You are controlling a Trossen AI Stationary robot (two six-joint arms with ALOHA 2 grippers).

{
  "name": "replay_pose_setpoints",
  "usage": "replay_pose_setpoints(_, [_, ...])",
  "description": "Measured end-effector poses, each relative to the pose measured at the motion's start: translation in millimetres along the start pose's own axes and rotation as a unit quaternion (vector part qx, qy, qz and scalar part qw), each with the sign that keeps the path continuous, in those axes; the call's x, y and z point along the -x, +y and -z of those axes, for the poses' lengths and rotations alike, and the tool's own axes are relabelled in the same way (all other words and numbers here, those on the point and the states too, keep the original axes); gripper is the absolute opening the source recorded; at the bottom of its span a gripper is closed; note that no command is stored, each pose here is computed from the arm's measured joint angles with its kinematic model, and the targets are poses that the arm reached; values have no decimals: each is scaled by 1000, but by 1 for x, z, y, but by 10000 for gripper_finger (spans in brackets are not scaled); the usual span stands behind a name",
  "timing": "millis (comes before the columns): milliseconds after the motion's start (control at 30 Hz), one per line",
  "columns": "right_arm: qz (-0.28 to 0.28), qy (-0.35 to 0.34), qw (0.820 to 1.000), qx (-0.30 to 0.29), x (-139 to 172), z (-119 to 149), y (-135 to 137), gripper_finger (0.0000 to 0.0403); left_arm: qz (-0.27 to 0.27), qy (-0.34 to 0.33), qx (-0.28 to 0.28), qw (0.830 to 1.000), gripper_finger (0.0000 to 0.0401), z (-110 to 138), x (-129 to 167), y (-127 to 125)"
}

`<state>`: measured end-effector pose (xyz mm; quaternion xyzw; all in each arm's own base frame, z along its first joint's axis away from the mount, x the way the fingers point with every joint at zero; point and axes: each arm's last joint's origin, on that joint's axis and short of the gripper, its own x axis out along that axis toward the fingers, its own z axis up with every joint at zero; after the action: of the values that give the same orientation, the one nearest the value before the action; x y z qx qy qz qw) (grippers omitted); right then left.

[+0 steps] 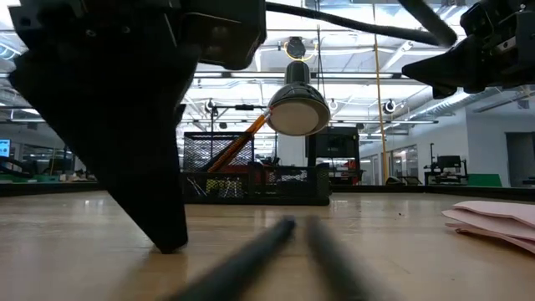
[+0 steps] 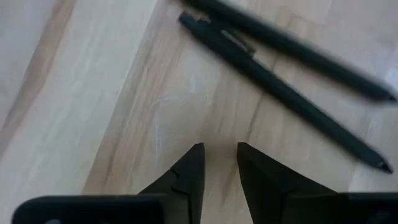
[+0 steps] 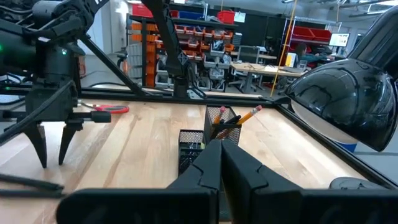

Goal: Pick and place office supplies into organizer
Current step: Put the left pen into the desk organizer

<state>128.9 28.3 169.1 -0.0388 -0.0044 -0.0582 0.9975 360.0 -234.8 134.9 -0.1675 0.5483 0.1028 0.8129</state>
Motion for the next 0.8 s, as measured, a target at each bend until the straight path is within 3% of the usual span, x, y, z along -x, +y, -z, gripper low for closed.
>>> replay_pose_setpoints(600, [0,-3,1000,2,0,-1,0,4,-18,-11,-36,999,102,-4,1,4])
replay_pose_setpoints(800, [0,-3,1000,3,0,-1,0,4,-80,35,-35,996,102,9,16,15])
